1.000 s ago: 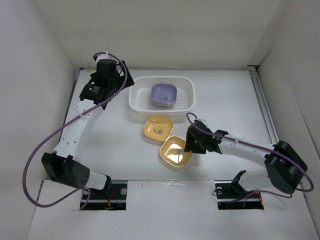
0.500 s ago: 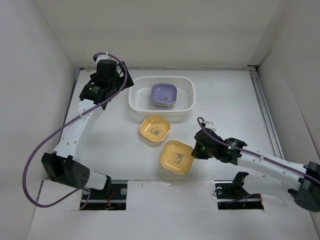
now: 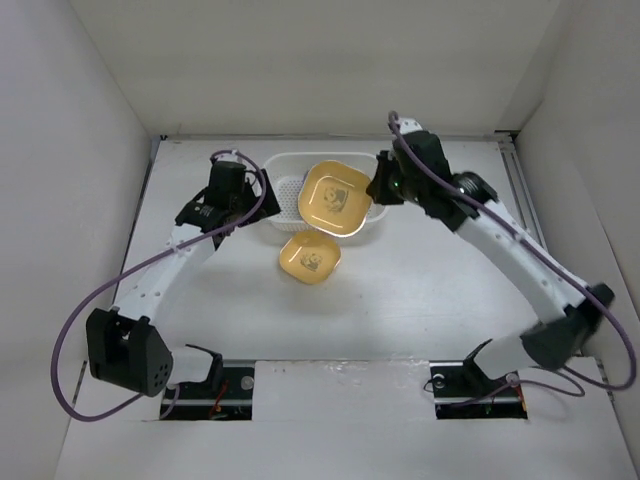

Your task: Place the plates into the plastic bin on the countertop

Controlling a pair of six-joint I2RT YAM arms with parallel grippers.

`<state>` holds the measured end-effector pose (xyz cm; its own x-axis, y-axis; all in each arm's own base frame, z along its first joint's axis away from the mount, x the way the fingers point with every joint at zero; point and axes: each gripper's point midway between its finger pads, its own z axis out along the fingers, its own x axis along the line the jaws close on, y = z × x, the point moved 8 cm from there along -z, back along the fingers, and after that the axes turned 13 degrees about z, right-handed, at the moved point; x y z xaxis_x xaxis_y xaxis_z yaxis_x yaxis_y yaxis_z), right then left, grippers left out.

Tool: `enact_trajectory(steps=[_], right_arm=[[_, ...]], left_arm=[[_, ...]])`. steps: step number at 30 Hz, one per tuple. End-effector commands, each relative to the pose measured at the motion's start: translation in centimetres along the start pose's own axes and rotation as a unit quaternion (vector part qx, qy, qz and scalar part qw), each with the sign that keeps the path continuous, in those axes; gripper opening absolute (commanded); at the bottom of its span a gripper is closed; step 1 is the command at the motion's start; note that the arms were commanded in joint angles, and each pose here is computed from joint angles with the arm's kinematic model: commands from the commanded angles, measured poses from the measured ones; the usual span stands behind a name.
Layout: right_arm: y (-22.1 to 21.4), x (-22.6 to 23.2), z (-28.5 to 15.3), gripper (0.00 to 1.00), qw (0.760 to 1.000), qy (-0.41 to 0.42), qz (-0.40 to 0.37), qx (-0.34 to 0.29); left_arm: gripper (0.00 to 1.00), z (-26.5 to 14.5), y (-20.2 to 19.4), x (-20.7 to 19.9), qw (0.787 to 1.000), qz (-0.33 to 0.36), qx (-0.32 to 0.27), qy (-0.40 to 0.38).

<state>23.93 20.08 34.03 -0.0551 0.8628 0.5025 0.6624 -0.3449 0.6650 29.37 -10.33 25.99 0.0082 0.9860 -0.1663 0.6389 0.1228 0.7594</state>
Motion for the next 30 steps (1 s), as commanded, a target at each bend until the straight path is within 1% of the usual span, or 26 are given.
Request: enact_trajectory(steps=[1, 2, 3, 4, 5, 6, 7, 8, 9, 10, 12, 14, 15, 16, 17, 18, 21, 22, 25, 26, 27, 30], right_arm=[[4.4, 0.9, 4.4, 0.00, 0.992, 0.043, -0.117, 0.010], [7.2, 2.4, 4.0, 0.00, 0.990, 0.060, -0.125, -0.020], [7.2, 2.1, 7.5, 0.00, 0.987, 0.046, -0.151, 0.009], [7.5, 2.0, 8.4, 0.00, 0.986, 0.042, -0.158, 0.028], [9.8, 3.3, 8.2, 0.00, 0.986, 0.053, -0.160, 0.001], [10.5, 2.9, 9.4, 0.00, 0.987, 0.042, -0.155, 0.004], [9.7, 1.8, 13.0, 0.00, 0.986, 0.018, -0.161, 0.038], [10.5, 1.3, 14.0, 0.00, 0.986, 0.023, -0.162, 0.040], [11.7, 1.6, 14.4, 0.00, 0.986, 0.033, -0.164, 0.025], [11.2, 0.7, 16.6, 0.00, 0.984, 0.030, -0.168, 0.043], [12.2, -0.2, 18.1, 0.00, 0.986, 0.042, -0.158, 0.037], [11.9, -1.0, 20.1, 0.00, 0.985, 0.045, -0.162, 0.038], [12.1, -1.5, 20.5, 0.00, 0.984, 0.054, -0.164, 0.042], [12.3, -2.3, 21.0, 0.00, 0.985, 0.046, -0.159, 0.044], [11.6, -2.8, 22.0, 0.00, 0.984, 0.047, -0.164, 0.058], [11.8, -3.0, 22.3, 0.00, 0.983, 0.058, -0.165, 0.061], [12.1, -3.6, 23.3, 0.00, 0.983, 0.057, -0.162, 0.057], [11.9, -4.1, 23.8, 0.00, 0.983, 0.067, -0.157, 0.068], [11.8, -4.2, 24.2, 0.00, 0.984, 0.063, -0.152, 0.065], [12.1, -4.6, 24.2, 0.02, 0.986, 0.059, -0.143, 0.064], [12.1, -4.6, 24.2, 0.06, 0.986, 0.059, -0.143, 0.064], [12.5, -4.7, 24.7, 0.11, 0.989, 0.065, -0.122, 0.054]], left_arm=[[1.00, -0.7, -1.2, -1.2, 0.999, -0.010, -0.009, -0.048], [1.00, -0.7, -2.2, -1.2, 0.998, -0.007, -0.003, -0.055], [1.00, -0.7, -2.5, -1.3, 0.998, -0.012, -0.006, -0.062], [1.00, -0.4, -3.0, -1.3, 0.998, -0.011, 0.001, -0.066], [1.00, -0.5, -3.4, -1.2, 0.998, -0.015, 0.004, -0.065], [1.00, -0.2, -4.1, -1.1, 0.998, -0.015, 0.012, -0.067], [1.00, -0.1, -4.4, -1.0, 0.998, -0.014, 0.016, -0.065], [1.00, 0.0, -4.2, -1.1, 0.998, -0.019, 0.011, -0.067], [1.00, 0.1, -4.6, -1.0, 0.998, -0.019, 0.016, -0.065], [1.00, 0.3, -4.8, -1.1, 0.997, -0.019, 0.014, -0.072], [1.00, 0.5, -5.1, -1.1, 0.997, -0.019, 0.017, -0.076], [1.00, 0.9, -5.6, -1.0, 0.997, -0.023, 0.027, -0.072], [1.00, 0.9, -5.5, -1.0, 0.997, -0.023, 0.023, -0.074], [1.00, 1.2, -6.0, -1.0, 0.996, -0.022, 0.034, -0.076], [1.00, 1.4, -6.3, -1.0, 0.996, -0.022, 0.035, -0.076], [1.00, 1.4, -6.1, -1.1, 0.996, -0.023, 0.030, -0.083], [1.00, 1.5, -6.4, -1.0, 0.996, -0.022, 0.034, -0.081], [1.00, 1.5, -6.4, -1.0, 0.996, -0.022, 0.034, -0.081], [1.00, 1.5, -6.4, -1.0, 0.996, -0.022, 0.034, -0.081], [1.00, 1.5, -6.4, -1.0, 0.996, -0.022, 0.034, -0.081], [1.00, 1.5, -6.3, -1.1, 0.996, -0.023, 0.030, -0.083], [1.00, 2.1, -6.8, -1.0, 0.996, -0.022, 0.039, -0.079]])
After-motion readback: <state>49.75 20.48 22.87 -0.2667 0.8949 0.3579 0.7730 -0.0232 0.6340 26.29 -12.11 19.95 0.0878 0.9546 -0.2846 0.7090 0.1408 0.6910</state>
